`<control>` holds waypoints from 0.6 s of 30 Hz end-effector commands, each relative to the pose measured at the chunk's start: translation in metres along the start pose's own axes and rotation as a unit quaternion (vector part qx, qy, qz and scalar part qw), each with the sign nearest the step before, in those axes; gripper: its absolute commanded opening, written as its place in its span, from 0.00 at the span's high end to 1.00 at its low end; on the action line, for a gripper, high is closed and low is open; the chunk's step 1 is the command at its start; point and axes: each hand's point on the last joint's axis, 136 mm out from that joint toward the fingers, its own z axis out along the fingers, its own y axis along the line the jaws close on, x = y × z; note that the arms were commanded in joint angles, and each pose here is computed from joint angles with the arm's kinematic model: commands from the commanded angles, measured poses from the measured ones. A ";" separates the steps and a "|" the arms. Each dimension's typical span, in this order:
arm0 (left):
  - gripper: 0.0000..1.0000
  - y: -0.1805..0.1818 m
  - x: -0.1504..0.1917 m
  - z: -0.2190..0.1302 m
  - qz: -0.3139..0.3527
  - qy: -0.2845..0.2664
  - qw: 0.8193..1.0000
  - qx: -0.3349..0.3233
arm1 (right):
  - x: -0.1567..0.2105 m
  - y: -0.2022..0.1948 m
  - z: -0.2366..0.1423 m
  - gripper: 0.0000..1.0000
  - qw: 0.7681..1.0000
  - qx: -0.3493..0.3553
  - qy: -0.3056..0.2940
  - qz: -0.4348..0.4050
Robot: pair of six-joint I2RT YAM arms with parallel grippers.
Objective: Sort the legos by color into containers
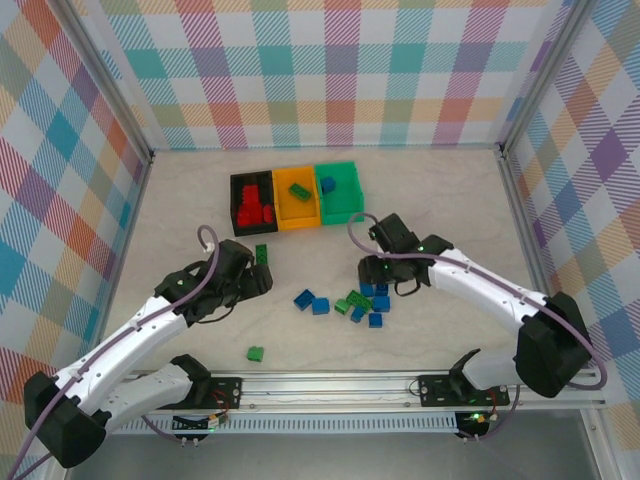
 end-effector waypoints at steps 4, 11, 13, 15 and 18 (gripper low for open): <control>0.20 -0.029 -0.001 0.014 0.017 0.017 0.998 0.052 | 0.017 -0.020 0.008 0.42 0.998 0.052 0.025 0.025; 0.20 -0.029 0.002 0.009 0.015 0.023 0.998 0.060 | 0.009 -0.014 0.028 0.42 0.997 0.055 0.041 0.031; 0.20 -0.024 0.004 0.007 0.011 0.020 0.998 0.058 | 0.010 -0.018 0.035 0.42 0.996 0.071 0.050 0.033; 0.20 -0.019 0.007 0.006 0.009 0.018 0.998 0.054 | 0.012 -0.023 0.040 0.44 0.994 0.088 0.057 0.034; 0.20 -0.012 0.011 0.007 0.010 0.021 0.999 0.044 | 0.014 -0.029 0.044 0.46 0.992 0.104 0.061 0.035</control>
